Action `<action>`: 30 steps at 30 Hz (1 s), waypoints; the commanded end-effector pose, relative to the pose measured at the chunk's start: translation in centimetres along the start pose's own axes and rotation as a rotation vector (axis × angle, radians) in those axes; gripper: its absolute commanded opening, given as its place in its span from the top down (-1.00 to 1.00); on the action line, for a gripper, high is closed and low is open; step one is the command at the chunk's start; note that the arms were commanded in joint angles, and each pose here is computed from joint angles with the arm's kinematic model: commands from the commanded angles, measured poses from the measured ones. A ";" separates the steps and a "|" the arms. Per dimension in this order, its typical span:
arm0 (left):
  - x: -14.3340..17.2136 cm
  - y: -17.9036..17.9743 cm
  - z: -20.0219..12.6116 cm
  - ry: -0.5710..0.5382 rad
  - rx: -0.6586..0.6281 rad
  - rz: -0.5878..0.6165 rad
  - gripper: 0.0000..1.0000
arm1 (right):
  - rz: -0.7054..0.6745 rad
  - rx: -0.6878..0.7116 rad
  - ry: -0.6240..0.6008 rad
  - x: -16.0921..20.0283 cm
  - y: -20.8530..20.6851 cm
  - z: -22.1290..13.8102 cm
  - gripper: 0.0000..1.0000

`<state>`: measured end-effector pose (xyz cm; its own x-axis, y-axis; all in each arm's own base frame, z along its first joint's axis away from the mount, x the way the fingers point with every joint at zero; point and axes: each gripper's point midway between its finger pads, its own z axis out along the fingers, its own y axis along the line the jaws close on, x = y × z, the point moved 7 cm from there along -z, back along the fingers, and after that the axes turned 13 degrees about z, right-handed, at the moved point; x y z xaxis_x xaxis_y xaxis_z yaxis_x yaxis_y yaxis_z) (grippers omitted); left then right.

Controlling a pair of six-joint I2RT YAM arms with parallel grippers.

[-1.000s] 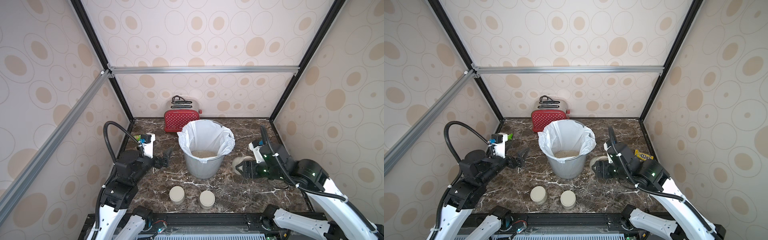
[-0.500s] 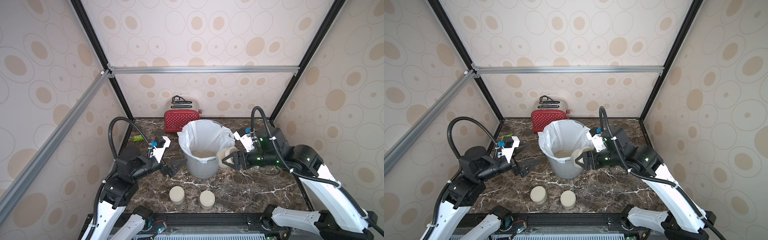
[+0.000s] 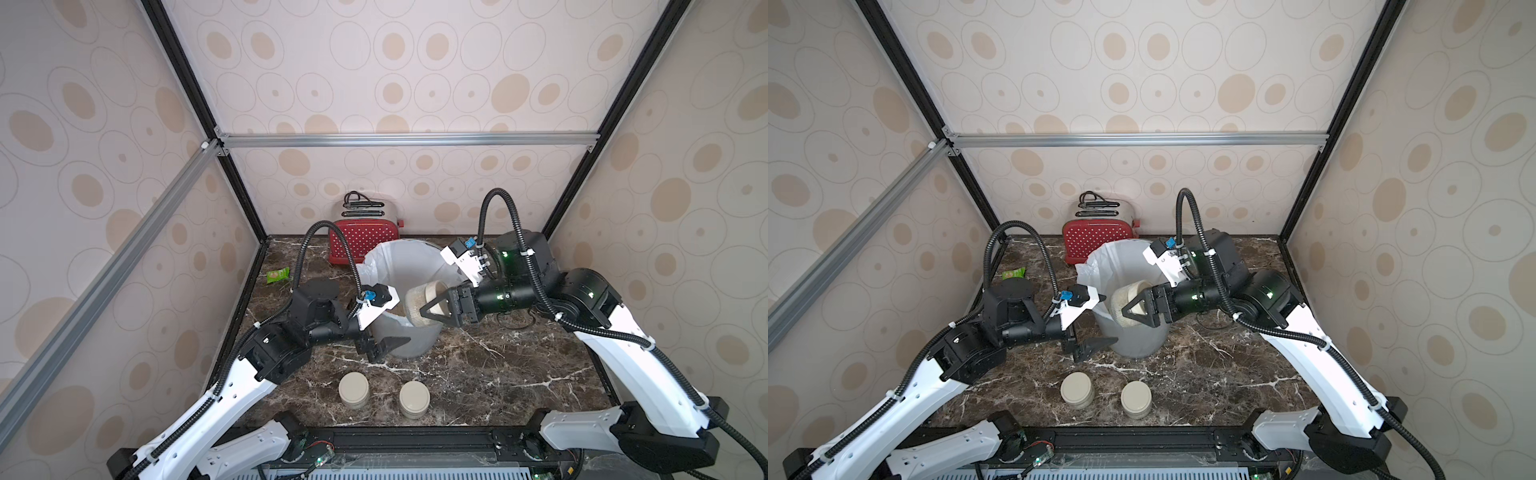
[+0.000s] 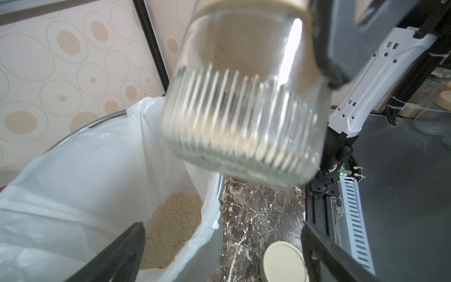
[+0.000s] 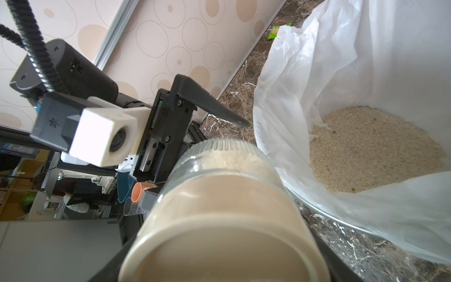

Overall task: Empty moldy rice from jars
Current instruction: Pick up the jar from the center of the board.

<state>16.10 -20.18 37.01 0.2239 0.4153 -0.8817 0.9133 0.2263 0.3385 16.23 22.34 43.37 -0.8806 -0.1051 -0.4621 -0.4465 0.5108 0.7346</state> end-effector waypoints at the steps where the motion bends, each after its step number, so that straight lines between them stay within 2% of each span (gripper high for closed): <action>1: -3.0 1.6 -0.3 -0.069 -0.059 0.154 -0.98 | -0.086 -0.087 -0.024 -1.0 2.0 -0.6 -0.02; 7: -3.8 2.0 0.5 -0.092 -0.025 0.195 -0.98 | -0.107 -0.084 0.001 -1.5 2.1 0.0 -0.02; 30: -4.3 2.3 1.8 -0.118 0.041 0.193 -0.98 | -0.076 -0.082 0.105 -1.4 1.1 2.1 0.02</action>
<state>18.14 -23.00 38.87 0.3552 0.3798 -0.8542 0.8952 0.1249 0.4278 17.85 24.96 42.71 -0.8742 -0.2081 -0.4387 -0.4830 0.4654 0.7417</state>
